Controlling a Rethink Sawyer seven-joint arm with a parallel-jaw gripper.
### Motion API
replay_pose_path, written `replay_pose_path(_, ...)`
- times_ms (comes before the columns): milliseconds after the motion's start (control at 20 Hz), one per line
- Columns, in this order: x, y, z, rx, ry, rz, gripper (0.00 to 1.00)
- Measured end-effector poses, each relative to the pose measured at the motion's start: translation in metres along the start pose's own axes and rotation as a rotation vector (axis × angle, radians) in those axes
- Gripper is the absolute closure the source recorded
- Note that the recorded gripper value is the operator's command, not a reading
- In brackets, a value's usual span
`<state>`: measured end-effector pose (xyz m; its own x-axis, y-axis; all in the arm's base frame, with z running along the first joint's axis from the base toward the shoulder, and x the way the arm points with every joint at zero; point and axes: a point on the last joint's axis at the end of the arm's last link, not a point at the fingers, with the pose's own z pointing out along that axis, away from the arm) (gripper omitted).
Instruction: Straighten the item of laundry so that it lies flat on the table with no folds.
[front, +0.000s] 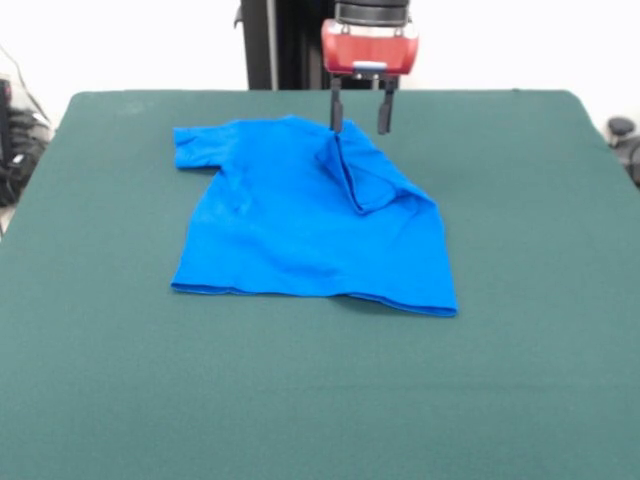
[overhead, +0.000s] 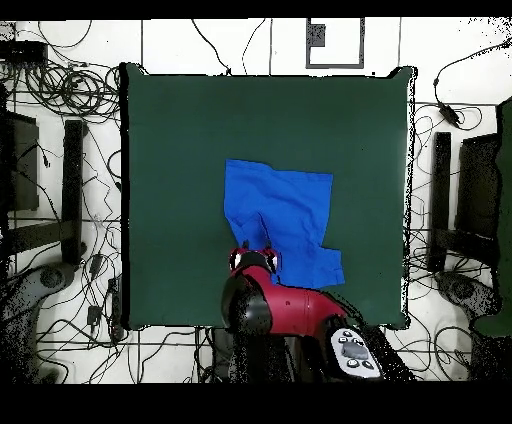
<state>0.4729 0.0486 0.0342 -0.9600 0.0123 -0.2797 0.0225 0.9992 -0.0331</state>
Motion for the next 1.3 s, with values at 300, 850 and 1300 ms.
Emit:
replay_pose_path(300, -0.004, -0.005, -0.004, 0.005, -0.003, 0.007, 0.00)
replay_pose_path(850, -0.014, -0.008, -0.019, 0.016, 0.006, 0.006, 0.00)
replay_pose_path(1300, -0.016, -0.021, -0.017, 0.016, 0.010, 0.035, 0.00)
